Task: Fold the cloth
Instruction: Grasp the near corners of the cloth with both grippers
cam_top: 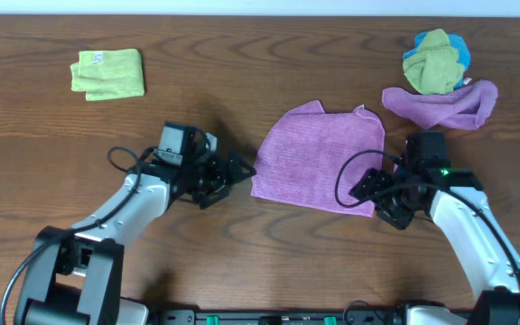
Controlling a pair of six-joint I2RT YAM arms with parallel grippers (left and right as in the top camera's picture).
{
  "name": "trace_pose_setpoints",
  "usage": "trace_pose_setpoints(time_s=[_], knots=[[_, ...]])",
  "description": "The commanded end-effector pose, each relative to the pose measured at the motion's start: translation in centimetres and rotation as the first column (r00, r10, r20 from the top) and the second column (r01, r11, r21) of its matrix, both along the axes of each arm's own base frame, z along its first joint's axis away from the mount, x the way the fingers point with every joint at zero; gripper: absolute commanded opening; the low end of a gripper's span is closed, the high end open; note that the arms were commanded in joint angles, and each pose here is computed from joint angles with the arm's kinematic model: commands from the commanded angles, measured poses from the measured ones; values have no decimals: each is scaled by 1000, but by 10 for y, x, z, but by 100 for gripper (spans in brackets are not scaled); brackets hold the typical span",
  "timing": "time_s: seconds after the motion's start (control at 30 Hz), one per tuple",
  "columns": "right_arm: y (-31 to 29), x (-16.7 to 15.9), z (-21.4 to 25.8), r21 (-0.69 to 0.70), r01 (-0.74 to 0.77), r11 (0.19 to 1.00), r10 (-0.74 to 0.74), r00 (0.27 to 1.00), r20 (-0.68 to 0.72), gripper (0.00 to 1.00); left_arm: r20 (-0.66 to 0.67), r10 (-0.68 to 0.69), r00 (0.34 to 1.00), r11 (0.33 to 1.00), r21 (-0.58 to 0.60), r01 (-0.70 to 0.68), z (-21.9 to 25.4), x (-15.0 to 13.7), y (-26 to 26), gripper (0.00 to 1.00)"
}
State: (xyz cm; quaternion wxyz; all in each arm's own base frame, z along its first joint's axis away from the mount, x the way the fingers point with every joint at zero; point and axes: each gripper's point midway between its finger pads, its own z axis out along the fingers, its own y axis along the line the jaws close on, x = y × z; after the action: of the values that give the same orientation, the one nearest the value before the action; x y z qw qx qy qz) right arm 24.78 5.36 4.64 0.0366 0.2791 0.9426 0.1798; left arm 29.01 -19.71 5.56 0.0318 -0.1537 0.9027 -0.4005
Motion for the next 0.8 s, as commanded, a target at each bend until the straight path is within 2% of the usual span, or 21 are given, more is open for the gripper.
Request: trace_pose_setpoints(time_s=[0.0,0.33,0.5,0.77], knots=[[1,-2,-4,27,36,999,-36,999,-5,76,-29,17,999,1000,-1,-17,-11,1,-8,95],[-18,2,-10,-88,58,994,-57,998,12,77,-82,9,997,998,-65,-14,-39,8,-28,95],[-20,8,-13,-97,66,993,-63,997,35,77,-73,10,997,997,-78,-16,-44,12,-34,95],[-22,9,-31,-106,77,991,-79,997,-12,76,-57,-32,998,996,-81,27,-44,4,-51,98]])
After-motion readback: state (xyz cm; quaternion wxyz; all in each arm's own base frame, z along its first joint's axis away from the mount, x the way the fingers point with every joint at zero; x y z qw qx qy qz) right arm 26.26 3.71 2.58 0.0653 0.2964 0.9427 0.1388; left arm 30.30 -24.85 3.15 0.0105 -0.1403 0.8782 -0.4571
